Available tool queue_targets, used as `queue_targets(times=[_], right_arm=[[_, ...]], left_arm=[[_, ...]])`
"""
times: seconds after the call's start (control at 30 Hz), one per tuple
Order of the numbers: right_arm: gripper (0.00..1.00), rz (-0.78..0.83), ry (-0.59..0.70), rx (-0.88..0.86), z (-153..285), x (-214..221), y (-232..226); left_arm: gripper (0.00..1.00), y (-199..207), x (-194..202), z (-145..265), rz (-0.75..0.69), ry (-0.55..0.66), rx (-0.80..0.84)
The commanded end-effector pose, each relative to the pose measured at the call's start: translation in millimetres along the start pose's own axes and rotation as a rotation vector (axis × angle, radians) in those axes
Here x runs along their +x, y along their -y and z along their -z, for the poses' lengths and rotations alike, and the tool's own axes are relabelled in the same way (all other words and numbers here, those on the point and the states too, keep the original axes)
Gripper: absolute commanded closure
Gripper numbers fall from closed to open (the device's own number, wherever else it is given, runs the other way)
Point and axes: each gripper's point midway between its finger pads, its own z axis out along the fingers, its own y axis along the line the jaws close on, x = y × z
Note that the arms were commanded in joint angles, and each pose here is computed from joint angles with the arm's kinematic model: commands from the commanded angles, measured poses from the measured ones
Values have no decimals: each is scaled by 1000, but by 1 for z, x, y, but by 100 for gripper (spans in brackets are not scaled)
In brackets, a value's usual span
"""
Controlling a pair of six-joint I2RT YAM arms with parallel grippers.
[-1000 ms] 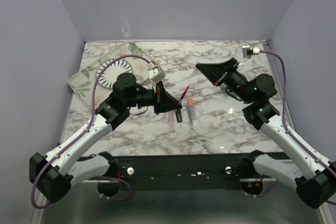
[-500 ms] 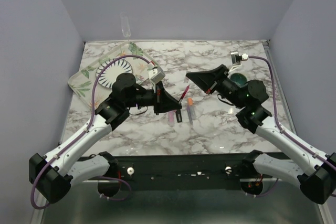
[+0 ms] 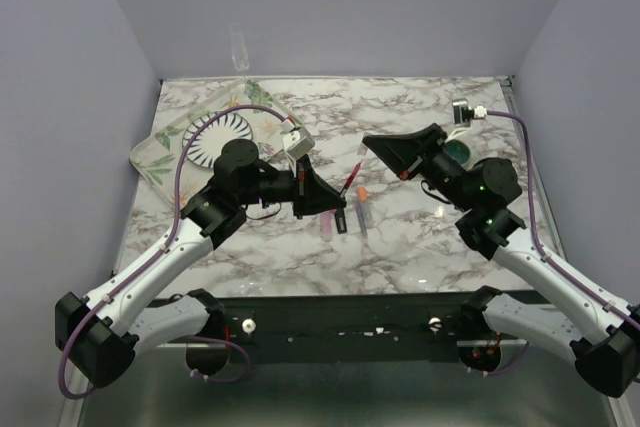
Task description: Insert the pens into the pen caps
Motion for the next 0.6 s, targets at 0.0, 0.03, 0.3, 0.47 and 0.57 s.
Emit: queue_targets(times=[0.0,0.03,0.3,0.47,0.57], right_arm=[[99,18,0,37,6,5,9],[99,18,-4,42,7,7,11],[99,9,-12,44,8,11,14],[99,7,-19,44,8,13,15],[99,-2,-23,40,9,15,15]], left_arm=[[100,2,-4,3,-11,19,-11],[100,2,-4,3,-9,19,-11],[100,2,-5,3,-9,21,-14],[100,0,-5,3,-9,24,-21],[100,-1,-6,4,-5,27,-24]])
